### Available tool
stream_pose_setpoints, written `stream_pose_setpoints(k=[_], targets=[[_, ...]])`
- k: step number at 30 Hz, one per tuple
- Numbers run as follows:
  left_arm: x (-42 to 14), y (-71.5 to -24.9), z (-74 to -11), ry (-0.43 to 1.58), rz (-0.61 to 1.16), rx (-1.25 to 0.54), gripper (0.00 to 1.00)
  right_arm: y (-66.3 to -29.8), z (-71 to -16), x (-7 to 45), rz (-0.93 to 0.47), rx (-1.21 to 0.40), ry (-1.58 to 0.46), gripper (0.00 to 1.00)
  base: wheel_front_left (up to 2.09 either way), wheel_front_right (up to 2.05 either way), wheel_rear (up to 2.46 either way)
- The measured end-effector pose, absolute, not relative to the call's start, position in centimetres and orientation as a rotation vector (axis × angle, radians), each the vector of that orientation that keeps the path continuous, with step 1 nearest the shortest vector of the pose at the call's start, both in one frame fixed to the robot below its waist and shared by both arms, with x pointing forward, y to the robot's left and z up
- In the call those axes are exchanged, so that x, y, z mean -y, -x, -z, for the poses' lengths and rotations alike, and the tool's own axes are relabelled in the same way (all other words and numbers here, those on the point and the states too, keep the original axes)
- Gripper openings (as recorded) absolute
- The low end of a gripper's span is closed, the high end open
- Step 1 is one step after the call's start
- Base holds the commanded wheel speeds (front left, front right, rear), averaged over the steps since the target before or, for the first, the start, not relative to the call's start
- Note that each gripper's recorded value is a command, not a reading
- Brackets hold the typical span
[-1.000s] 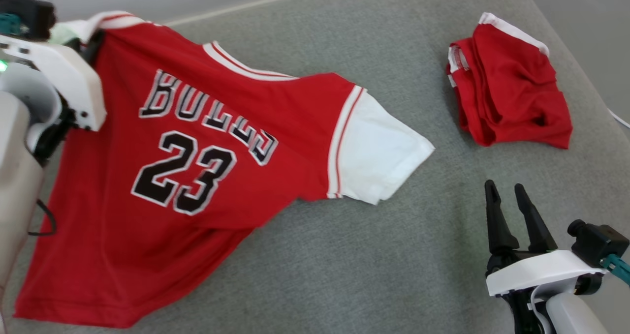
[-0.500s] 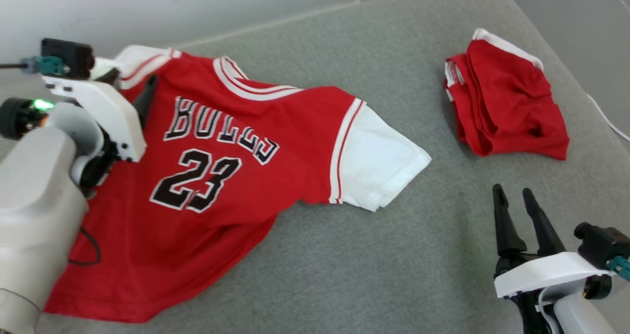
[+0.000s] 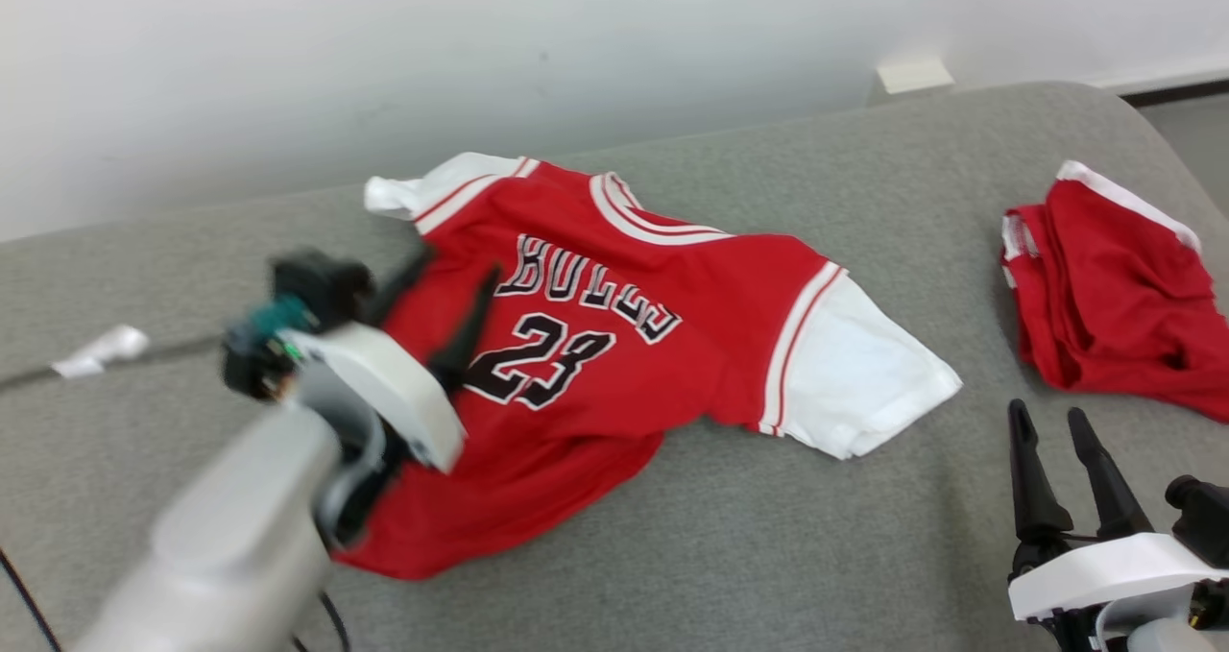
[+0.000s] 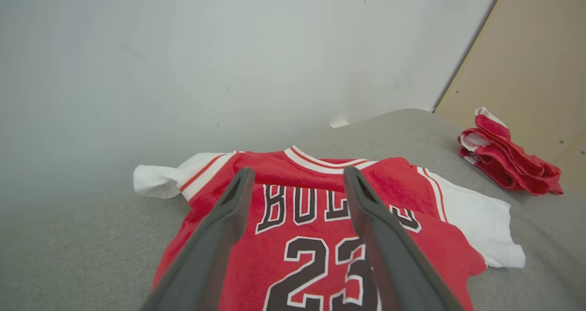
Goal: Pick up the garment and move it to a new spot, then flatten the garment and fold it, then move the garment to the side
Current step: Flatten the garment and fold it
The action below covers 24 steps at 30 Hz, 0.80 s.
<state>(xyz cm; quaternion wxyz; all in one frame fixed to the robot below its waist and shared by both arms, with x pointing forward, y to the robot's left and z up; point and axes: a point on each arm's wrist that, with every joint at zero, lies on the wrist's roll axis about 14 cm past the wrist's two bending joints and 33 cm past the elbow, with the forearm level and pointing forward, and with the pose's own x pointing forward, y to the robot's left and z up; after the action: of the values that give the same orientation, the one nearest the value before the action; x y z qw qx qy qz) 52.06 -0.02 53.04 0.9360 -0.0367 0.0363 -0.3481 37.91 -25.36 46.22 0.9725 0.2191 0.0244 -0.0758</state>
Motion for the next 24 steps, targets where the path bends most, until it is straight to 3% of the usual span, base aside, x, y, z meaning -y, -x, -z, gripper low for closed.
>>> stream_pose_setpoints(k=[13,24], targets=[[5.7,-38.3,-47.8,0.087,0.906,-0.233,1.0,-38.4,-47.4,24.1,0.097,-0.036,-0.423,1.0,0.0,0.0,0.0],[9.0,-38.2,-44.5,-0.065,0.964,-0.327,1.0,-37.5,-47.2,25.1,0.138,-0.043,-0.425,1.0,0.0,0.0,0.0]])
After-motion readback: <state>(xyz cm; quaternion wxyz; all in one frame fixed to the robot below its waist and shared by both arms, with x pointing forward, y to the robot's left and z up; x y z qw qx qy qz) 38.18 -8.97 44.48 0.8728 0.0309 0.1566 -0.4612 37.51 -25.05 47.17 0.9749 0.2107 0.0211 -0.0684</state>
